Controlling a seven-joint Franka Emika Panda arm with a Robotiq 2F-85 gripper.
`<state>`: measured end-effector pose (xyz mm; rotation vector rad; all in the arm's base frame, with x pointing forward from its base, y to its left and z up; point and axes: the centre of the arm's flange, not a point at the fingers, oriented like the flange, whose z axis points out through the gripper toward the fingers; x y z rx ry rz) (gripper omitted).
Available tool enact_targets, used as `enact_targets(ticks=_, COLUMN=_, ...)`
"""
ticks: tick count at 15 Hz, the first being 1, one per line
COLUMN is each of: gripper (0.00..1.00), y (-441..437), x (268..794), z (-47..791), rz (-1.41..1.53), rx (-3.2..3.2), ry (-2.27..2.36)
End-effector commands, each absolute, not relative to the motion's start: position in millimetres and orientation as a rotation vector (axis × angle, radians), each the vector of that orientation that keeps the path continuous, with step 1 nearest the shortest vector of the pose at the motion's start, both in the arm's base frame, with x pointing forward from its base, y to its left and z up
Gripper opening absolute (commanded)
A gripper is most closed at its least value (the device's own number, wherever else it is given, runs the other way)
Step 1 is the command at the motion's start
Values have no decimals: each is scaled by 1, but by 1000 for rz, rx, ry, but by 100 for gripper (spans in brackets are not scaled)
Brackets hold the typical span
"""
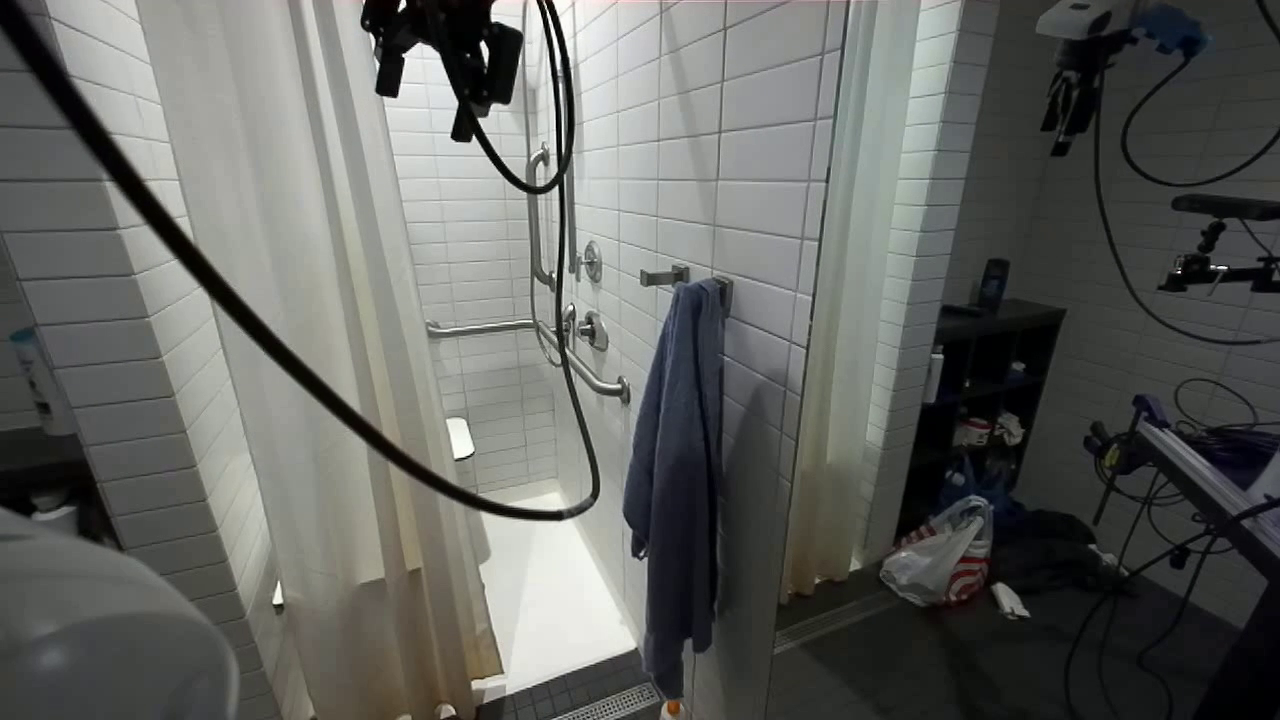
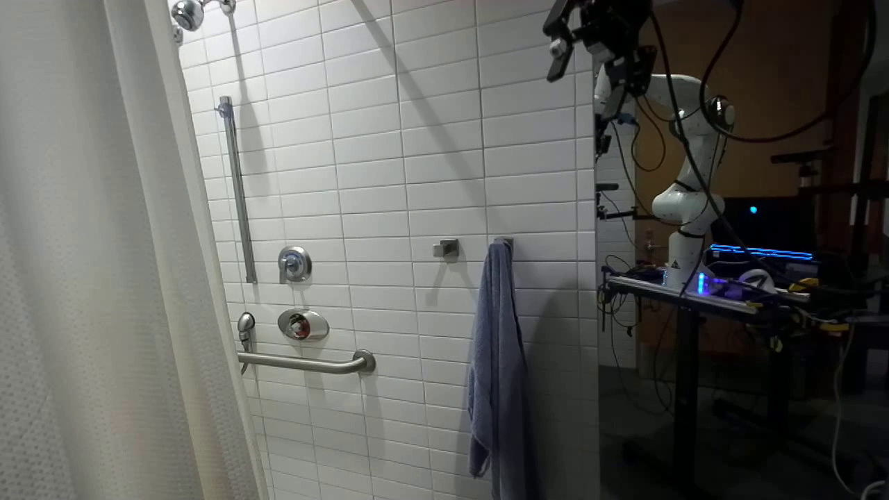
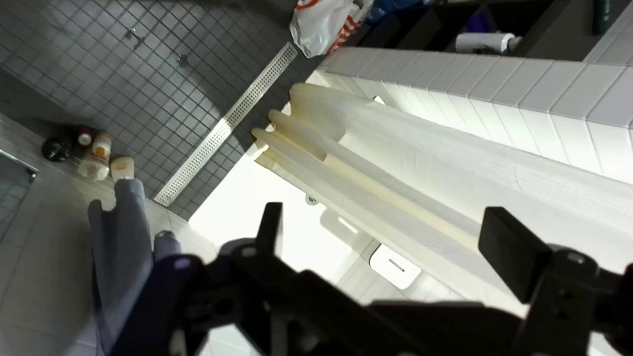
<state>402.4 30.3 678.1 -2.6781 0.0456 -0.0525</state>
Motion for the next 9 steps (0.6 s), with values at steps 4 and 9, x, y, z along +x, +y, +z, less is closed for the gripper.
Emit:
enact_targets(ticks=4, gripper=100, y=30, x=431, z=753, rz=-291, rx=-2538, ry=17)
enact_targets(ticks=9, gripper=100, y=-7, x=457, z=784, rz=-374, rx=-2376, ry=103)
